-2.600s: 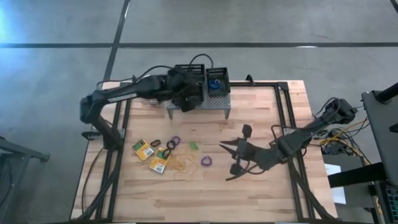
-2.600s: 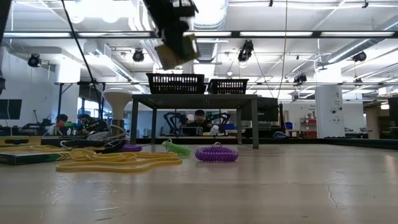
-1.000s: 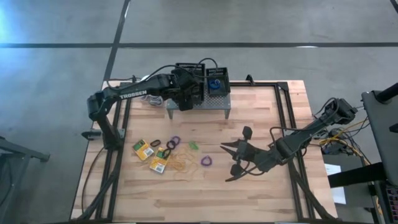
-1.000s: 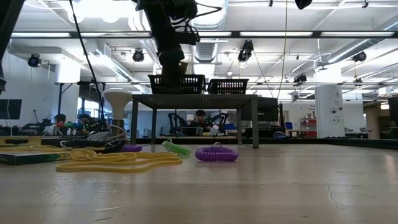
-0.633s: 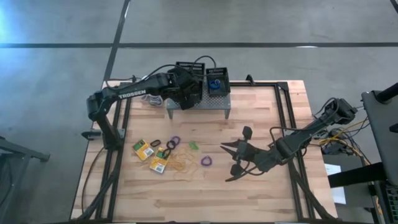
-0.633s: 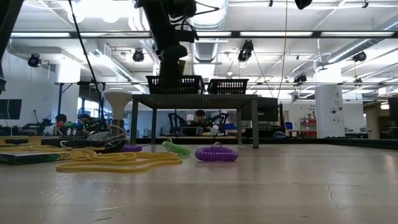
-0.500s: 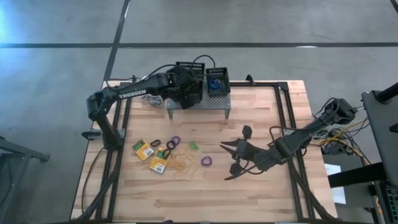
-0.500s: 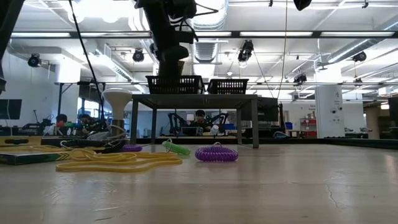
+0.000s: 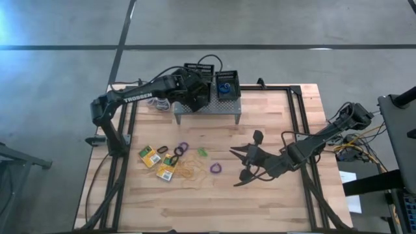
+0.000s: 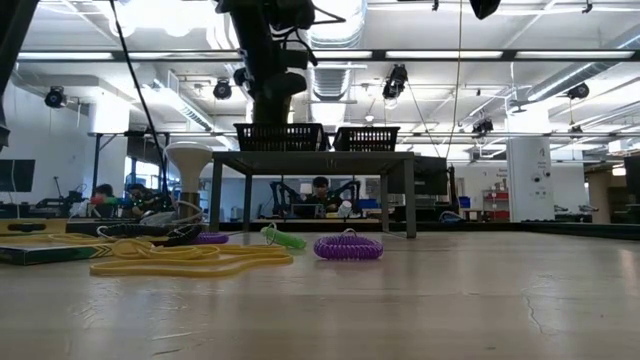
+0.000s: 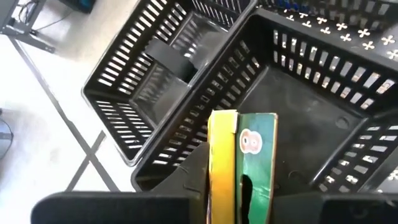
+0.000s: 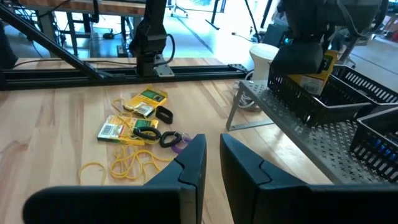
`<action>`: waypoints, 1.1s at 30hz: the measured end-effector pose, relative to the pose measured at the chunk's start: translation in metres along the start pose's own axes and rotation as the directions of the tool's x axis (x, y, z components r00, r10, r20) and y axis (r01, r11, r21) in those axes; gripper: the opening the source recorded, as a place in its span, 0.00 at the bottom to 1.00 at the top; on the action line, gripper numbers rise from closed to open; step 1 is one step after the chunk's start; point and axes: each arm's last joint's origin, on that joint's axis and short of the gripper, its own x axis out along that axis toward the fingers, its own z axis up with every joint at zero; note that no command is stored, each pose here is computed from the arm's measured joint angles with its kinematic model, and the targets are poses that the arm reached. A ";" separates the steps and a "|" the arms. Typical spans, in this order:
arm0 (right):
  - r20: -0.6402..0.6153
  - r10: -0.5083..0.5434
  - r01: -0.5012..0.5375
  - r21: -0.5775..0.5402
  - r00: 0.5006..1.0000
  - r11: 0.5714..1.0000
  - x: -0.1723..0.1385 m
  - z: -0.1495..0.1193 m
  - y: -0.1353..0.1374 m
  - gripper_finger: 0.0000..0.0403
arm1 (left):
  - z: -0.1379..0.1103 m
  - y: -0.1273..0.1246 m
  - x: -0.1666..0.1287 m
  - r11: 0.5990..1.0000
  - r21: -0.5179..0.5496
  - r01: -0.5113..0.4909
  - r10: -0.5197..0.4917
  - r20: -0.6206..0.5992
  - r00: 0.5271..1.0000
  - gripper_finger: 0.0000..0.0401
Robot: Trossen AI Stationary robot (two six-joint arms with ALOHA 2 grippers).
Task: Pick & Place Office Desk Supplies
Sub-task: Put the right box of crayons into the bottom left black bin on the shelf
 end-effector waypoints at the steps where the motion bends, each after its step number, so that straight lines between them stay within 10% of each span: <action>1: 0.000 0.000 0.000 0.000 1.000 1.000 0.000 0.000 0.000 0.11 | 0.000 0.000 0.000 1.000 -0.004 0.000 0.000 -0.001 1.000 0.15; 33: 0.002 0.001 -0.001 0.002 1.000 1.000 0.000 -0.001 0.000 0.11 | 0.000 0.039 -0.024 0.951 -0.300 0.077 -0.103 -0.072 0.992 0.12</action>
